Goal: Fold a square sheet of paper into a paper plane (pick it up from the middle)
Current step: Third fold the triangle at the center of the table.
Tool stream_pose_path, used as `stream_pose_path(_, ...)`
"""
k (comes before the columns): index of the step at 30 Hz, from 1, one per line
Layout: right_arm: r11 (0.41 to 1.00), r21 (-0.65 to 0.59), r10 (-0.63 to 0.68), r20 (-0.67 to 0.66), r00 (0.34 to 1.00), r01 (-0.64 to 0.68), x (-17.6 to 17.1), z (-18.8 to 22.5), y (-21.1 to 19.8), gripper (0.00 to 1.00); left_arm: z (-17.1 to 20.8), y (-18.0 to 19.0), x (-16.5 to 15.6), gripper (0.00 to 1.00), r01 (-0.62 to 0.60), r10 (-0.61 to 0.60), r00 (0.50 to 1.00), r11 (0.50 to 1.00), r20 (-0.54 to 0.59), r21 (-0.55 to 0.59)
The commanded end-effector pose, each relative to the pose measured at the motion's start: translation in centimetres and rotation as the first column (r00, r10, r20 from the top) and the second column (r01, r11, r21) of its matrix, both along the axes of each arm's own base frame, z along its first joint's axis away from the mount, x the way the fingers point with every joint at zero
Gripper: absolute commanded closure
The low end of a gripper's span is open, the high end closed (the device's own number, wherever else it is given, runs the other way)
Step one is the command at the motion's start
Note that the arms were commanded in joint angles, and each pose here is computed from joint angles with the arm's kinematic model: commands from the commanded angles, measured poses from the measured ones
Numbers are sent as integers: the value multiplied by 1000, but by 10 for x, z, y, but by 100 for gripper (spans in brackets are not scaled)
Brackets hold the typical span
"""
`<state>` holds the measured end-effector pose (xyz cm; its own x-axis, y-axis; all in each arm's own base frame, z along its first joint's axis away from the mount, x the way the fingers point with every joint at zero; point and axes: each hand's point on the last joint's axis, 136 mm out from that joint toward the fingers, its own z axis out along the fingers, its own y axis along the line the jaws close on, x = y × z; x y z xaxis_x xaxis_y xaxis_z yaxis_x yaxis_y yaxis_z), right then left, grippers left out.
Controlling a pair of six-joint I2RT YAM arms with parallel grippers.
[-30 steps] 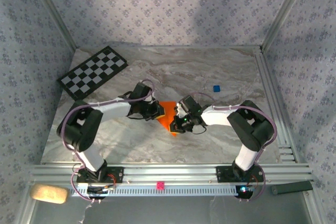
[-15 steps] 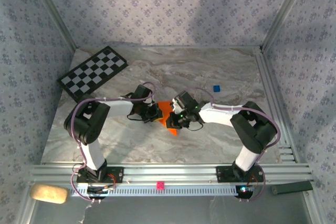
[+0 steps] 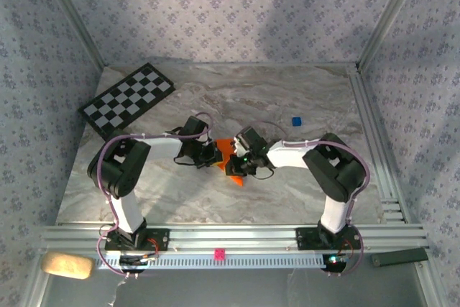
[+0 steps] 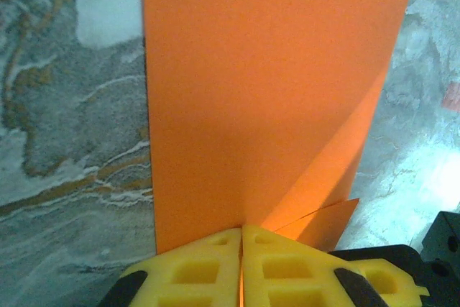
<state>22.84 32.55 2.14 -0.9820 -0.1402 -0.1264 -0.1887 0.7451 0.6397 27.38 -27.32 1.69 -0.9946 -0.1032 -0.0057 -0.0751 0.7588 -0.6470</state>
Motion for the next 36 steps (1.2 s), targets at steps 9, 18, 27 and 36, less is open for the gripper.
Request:
stream_pose_path(9,1000,31,-6,25,1000,5,14,24,17,90,-27,25,-14,92,-12,19,998,994,-63,108)
stream_pose_path(18,999,-7,-38,-29,999,38,12,-7,14,89,-26,25,-13,92,-15,22,998,994,-58,107)
stream_pose_path(27,999,-44,-31,-33,999,29,-17,-5,-22,88,-28,26,-11,92,-21,28,998,993,-61,113)
stream_pose_path(36,998,-59,-38,-43,998,36,-40,-5,-54,88,-28,26,-10,93,-20,27,998,993,-63,112)
